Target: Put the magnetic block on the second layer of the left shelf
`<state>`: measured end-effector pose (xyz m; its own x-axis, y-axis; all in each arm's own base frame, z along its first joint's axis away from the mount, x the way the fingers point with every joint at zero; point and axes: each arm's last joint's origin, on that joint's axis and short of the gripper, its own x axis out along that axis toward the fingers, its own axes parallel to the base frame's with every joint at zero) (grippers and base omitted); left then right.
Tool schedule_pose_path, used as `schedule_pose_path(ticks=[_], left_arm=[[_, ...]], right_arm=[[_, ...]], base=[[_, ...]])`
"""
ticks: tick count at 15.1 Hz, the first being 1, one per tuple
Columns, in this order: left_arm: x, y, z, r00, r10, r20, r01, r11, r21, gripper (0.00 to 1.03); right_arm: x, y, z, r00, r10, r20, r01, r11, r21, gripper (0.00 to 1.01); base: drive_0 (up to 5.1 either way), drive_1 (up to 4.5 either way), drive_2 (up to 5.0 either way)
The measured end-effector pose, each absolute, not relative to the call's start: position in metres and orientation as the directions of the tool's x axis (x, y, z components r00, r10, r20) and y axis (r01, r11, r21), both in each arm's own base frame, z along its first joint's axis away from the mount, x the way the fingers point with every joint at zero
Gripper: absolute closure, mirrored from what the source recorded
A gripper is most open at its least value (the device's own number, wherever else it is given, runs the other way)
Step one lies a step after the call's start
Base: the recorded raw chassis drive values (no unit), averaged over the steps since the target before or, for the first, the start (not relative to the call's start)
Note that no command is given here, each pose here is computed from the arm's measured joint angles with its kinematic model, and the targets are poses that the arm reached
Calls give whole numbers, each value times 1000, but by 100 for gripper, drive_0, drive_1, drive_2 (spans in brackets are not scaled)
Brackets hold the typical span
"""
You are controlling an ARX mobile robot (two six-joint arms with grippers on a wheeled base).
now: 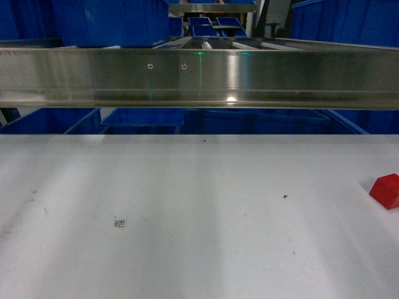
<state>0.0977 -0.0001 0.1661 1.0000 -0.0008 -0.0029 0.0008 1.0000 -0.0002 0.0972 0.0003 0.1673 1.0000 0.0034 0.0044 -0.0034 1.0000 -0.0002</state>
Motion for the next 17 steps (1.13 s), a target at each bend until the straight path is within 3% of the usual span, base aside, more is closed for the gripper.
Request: schedule_pose_path(ticks=[14, 15, 17], left_arm=[[98, 0, 166, 1000, -1, -3, 1, 1000, 0, 5], [98, 0, 166, 1000, -1, -3, 1, 1000, 0, 5], [98, 0, 166, 1000, -1, -3, 1, 1000, 0, 5]], right_arm=[[97, 0, 166, 1000, 8, -7, -8, 1000, 4, 3], [102, 2, 165, 995, 51, -82, -46, 997, 63, 3], [133, 10, 186, 982, 145, -118, -125, 979, 161, 3]], base=[[0, 0, 0], [0, 0, 0], [0, 0, 0]])
